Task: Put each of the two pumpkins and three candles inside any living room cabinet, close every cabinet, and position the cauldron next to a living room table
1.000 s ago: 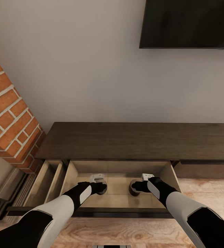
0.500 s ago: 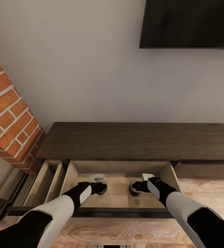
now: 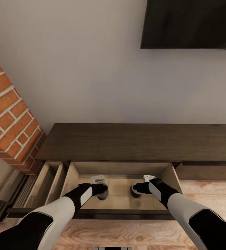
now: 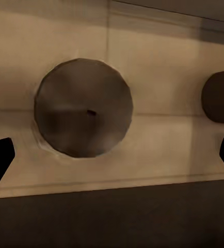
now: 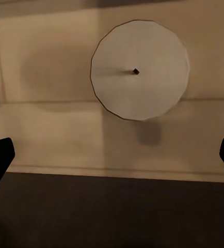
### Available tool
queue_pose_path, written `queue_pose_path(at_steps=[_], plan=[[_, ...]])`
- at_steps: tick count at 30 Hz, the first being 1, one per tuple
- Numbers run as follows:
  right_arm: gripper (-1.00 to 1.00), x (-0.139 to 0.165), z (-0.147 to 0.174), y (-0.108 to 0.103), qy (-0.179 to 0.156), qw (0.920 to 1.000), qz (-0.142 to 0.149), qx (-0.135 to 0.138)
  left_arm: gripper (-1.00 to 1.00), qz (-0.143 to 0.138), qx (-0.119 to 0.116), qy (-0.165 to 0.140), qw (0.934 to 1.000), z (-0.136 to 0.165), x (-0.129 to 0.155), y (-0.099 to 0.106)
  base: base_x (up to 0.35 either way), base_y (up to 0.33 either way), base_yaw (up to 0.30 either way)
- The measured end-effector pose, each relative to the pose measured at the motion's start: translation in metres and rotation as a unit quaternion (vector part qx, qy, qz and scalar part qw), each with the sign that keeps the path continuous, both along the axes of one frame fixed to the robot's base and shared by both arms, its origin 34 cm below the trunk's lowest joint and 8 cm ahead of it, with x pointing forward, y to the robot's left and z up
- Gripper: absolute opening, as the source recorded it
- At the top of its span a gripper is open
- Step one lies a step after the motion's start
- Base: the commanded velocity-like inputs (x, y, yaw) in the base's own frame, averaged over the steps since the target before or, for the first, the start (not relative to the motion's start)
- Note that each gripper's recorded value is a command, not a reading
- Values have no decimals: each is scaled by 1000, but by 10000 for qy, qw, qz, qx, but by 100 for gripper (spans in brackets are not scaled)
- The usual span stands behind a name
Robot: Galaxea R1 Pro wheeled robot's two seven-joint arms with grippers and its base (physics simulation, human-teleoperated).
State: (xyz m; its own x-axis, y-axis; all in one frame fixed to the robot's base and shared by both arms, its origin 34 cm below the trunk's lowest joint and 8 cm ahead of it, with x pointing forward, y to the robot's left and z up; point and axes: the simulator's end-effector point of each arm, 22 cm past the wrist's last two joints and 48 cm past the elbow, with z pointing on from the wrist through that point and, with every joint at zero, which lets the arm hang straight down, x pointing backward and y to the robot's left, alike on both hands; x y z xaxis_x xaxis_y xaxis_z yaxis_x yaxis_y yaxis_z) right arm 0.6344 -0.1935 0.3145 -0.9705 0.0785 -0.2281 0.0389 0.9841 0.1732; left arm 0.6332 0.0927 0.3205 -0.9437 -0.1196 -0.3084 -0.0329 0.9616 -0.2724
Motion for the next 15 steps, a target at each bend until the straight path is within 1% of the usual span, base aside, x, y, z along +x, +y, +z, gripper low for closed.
queue_pose_path(at_steps=[15], plan=[[100,0,0,1,-5,10000,4,27,100,-2,2,8,10000,0,-1,0,0,0,0]])
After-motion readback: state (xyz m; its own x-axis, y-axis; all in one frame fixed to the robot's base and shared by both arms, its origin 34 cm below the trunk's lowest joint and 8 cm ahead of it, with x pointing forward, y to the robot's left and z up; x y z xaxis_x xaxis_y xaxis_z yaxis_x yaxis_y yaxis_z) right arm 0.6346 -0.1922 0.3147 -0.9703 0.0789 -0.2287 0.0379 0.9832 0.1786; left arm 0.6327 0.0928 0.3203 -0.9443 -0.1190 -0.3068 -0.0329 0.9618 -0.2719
